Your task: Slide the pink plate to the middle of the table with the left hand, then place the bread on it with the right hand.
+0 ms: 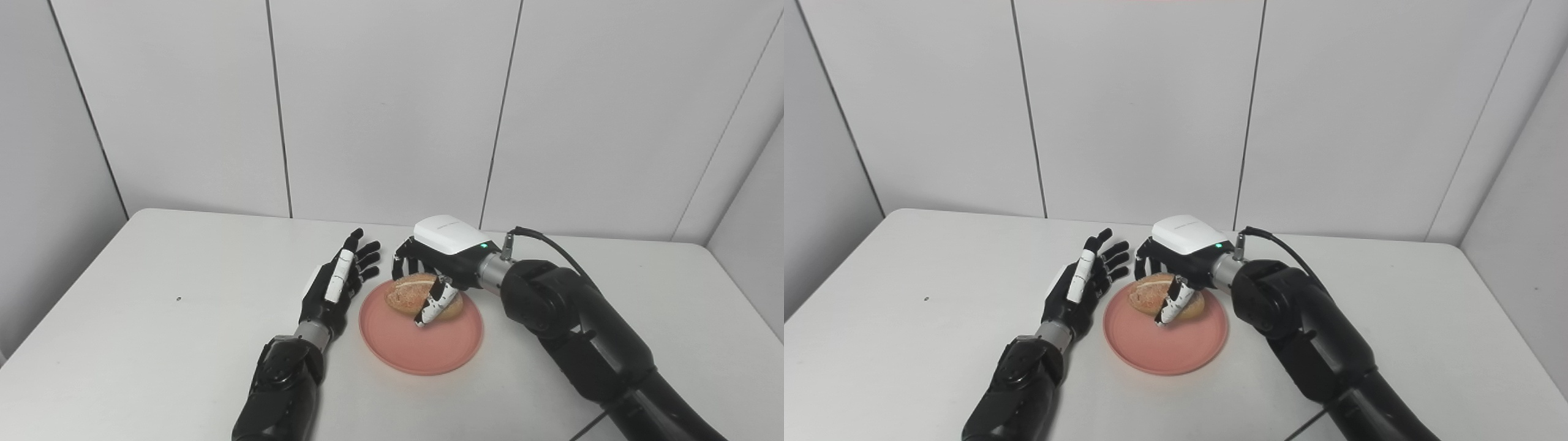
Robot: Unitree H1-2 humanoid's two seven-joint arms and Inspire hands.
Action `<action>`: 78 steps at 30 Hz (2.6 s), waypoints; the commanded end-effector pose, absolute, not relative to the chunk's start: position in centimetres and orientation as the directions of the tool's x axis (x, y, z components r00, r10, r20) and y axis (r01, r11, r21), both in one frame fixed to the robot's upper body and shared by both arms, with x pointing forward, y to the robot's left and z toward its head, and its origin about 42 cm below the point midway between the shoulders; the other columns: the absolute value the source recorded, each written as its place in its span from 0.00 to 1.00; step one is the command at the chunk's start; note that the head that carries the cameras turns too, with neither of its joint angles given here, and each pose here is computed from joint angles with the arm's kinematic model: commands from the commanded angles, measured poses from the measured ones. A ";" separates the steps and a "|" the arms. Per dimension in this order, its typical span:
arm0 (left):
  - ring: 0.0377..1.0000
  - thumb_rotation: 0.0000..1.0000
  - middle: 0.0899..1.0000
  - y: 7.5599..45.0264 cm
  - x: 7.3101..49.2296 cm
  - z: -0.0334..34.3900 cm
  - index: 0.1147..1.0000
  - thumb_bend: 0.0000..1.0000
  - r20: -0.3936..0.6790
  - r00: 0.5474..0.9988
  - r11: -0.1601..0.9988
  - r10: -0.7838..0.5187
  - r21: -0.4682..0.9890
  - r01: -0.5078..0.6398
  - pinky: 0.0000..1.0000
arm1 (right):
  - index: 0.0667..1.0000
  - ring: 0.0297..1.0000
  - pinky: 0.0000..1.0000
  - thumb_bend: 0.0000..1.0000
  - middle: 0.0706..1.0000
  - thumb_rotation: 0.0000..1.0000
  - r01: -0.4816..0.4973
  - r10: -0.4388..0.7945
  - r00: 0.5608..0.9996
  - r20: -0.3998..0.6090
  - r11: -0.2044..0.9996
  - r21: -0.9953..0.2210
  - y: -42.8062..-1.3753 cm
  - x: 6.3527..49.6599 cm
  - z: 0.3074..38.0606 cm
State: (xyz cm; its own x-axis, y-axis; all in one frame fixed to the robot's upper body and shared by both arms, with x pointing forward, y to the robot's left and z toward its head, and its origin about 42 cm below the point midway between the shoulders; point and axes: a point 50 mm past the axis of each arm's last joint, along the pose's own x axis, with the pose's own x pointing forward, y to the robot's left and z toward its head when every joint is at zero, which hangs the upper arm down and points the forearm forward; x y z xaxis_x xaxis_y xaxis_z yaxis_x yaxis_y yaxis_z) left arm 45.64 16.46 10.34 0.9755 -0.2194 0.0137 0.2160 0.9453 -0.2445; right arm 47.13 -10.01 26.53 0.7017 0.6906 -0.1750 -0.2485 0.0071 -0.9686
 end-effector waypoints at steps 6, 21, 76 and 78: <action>0.89 0.84 0.86 16.0 43.2 7.0 0.94 0.88 -0.091 0.971 0.938 -0.223 -0.292 0.188 0.90 | 0.48 0.33 0.27 0.52 0.38 0.00 -0.177 0.716 0.689 -0.112 0.017 -0.984 -9.3 48.3 28.0; 0.89 0.84 0.85 16.2 43.1 7.0 0.94 0.90 -0.095 0.968 0.940 -0.230 -0.278 0.196 0.90 | 0.48 0.36 0.29 0.52 0.40 0.00 -0.221 0.719 0.679 -0.147 0.010 -0.975 -9.3 48.9 25.5; 1.00 0.86 1.00 14.2 42.7 7.2 1.00 0.88 0.010 0.985 0.973 -0.172 -0.156 0.172 1.00 | 0.96 0.97 0.98 0.97 0.94 1.00 -0.215 0.243 0.955 0.173 0.962 -0.167 -16.1 46.0 13.9; 1.00 0.87 1.00 14.0 42.5 7.1 1.00 0.88 0.024 0.986 0.975 -0.168 -0.141 0.169 1.00 | 0.96 0.96 0.97 0.97 0.93 1.00 -0.179 0.193 0.968 0.160 0.979 -0.097 -15.9 45.5 12.7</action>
